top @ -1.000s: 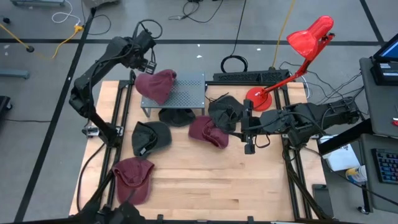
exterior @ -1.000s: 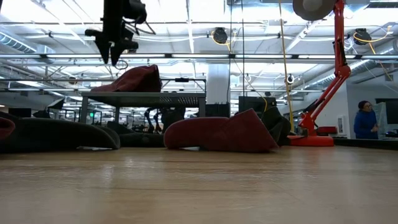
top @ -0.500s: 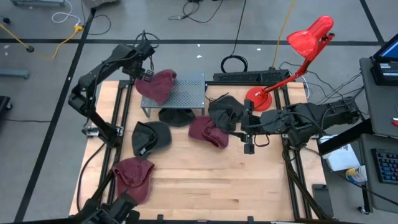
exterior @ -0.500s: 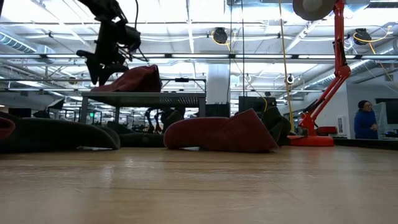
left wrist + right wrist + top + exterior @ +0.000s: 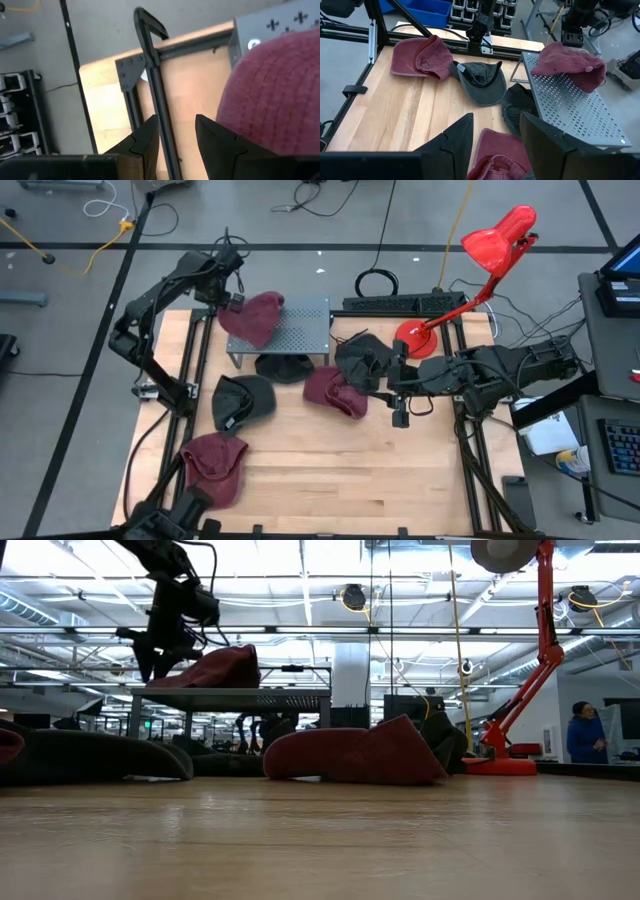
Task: Pick & Place hat
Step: Put the top right red cap on the shelf, then stack the top red cap on top of the red cap on the shelf
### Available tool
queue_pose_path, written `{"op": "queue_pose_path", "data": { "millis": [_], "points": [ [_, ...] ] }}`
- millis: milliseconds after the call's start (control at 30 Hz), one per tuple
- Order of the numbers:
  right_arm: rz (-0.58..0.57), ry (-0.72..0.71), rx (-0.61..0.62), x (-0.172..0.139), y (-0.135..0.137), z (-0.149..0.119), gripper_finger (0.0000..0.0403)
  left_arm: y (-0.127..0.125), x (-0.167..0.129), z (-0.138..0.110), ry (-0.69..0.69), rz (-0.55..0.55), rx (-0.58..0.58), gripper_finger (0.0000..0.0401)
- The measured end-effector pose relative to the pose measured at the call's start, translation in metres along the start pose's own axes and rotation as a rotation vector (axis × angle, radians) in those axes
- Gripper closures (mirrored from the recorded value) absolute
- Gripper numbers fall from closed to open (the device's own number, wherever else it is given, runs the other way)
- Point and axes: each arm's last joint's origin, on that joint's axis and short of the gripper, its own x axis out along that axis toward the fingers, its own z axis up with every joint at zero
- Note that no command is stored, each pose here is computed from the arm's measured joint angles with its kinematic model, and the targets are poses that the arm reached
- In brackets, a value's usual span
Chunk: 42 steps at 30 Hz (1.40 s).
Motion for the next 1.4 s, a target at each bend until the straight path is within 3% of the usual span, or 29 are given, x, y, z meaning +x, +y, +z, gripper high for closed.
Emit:
{"op": "queue_pose_path", "data": {
  "millis": [467, 767, 1033, 1400],
  "points": [
    [0.000, 0.000, -0.017, 0.000, 0.000, 0.000, 0.0245, -0.002, -0.001, -0.011, 0.122, -0.070, 0.007, 0.0270],
    [0.000, 0.000, -0.003, 0.000, 0.000, 0.000, 0.0245, 0.007, -0.032, -0.017, 0.011, -0.098, -0.120, 0.0270],
    [-0.033, -0.002, 0.075, 0.000, -0.001, 0.000, 0.0245, 0.013, -0.082, -0.047, -0.176, -0.407, -0.103, 0.0270],
    [-0.032, -0.001, 0.036, 0.000, -0.001, 0.000, 0.0245, 0.027, -0.157, -0.109, -0.547, -0.785, -0.067, 0.0270]
  ]
}}
